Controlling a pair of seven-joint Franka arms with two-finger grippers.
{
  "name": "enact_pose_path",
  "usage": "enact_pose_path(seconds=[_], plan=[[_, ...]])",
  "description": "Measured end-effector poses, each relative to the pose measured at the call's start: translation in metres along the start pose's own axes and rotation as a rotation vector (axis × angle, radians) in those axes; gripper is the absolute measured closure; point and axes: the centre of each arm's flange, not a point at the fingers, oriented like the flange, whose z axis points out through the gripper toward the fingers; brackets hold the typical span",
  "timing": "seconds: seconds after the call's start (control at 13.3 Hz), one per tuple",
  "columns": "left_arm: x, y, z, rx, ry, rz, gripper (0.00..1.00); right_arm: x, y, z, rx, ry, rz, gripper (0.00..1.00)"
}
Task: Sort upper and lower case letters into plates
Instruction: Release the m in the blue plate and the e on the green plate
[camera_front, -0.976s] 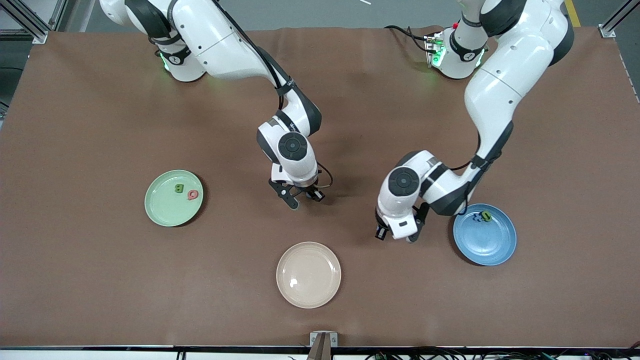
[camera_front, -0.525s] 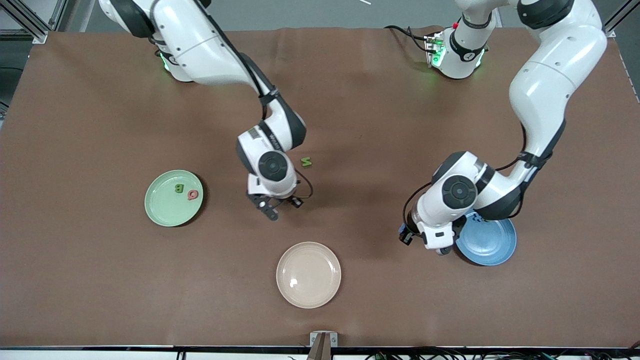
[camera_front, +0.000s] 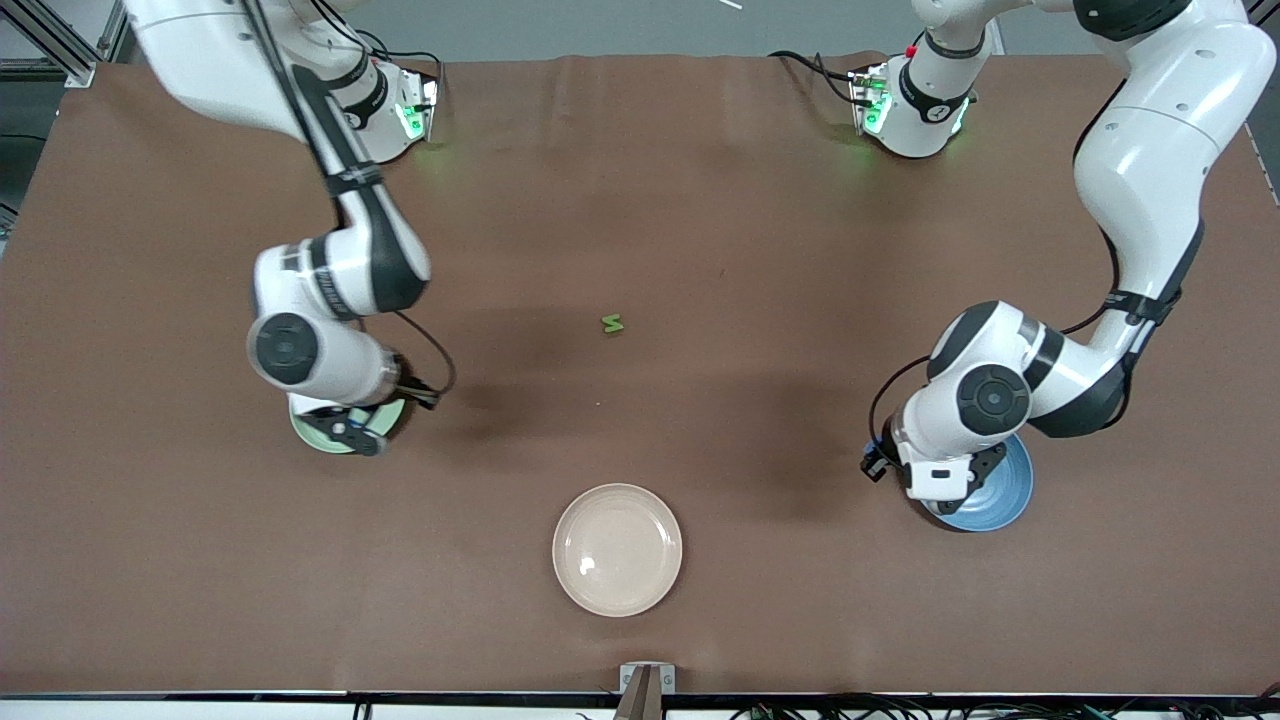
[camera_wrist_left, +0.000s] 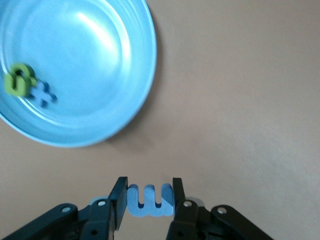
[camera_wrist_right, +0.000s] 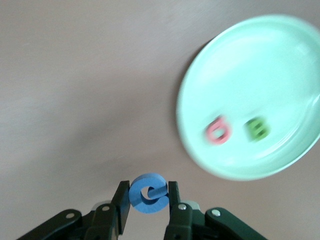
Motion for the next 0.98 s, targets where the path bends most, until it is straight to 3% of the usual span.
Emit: enact_pose_path(seconds=[0.45,0.68,0.98], plan=[[0.039,-0.044,0.007,0.050,0.033,0.202,0.59,0.041,0.126,0.046,0.040,0.046,-0.151,0.65],[0.038,-0.046,0.007,0.061,0.036,0.309,0.59,0.045,0.146,0.058,0.051,0.094,-0.174,0.65],[0.063,-0.074,0.014,0.074,0.016,0.464,0.59,0.046,0.150,0.081,0.048,0.105,-0.167,0.65]])
